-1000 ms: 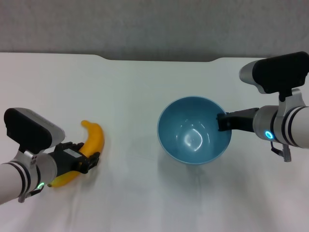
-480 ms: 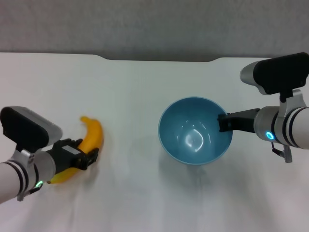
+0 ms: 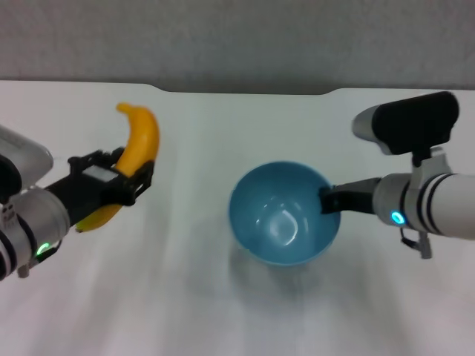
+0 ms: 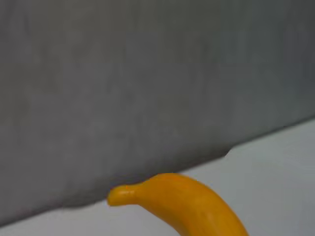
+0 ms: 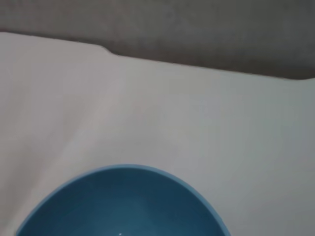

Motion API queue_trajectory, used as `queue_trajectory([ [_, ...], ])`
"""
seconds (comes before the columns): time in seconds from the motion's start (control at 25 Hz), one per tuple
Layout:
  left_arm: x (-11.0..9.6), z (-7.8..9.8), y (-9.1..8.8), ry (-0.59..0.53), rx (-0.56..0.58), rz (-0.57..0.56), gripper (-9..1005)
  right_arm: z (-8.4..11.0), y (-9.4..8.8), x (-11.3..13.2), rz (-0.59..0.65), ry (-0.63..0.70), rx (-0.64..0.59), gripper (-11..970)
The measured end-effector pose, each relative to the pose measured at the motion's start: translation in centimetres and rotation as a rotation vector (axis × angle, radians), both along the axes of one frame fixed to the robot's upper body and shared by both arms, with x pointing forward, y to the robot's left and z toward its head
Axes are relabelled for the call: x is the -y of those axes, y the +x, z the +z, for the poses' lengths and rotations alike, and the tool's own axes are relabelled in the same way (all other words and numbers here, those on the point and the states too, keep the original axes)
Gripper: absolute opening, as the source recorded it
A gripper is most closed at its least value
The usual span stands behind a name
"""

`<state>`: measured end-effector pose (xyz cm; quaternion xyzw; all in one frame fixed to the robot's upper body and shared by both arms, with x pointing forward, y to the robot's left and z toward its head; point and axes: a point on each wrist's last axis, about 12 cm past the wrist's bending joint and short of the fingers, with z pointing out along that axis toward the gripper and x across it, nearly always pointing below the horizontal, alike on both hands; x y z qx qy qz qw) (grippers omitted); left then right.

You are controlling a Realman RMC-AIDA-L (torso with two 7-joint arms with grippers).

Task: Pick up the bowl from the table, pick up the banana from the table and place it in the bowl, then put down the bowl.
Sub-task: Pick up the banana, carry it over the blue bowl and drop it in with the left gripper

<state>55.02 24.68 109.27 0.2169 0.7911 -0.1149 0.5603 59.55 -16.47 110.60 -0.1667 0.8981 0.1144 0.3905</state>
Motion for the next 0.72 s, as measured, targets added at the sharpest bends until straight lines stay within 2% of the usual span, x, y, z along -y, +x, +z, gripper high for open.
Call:
queue_trajectory([
  [0.08, 1.2, 1.6, -0.1, -0.066, 0.018, -0.039, 515, -0.4, 0.1, -0.6, 0.012, 0.014, -0.021, 43],
  [0.36, 3.6, 3.8, 0.1, -0.207, 0.029, -0.096, 515, -0.6, 0.1, -2.7, 0.074, 0.014, -0.03, 43],
  [0.48, 4.5, 4.0, 0.2, -0.262, 0.018, -0.114, 515, -0.4, 0.1, -3.7, 0.102, 0.029, -0.026, 43],
  [0.72, 5.6, 3.1, 0.2, -0.272, -0.013, -0.141, 516, 0.8, 0.1, -4.8, 0.133, 0.057, 0.003, 44],
])
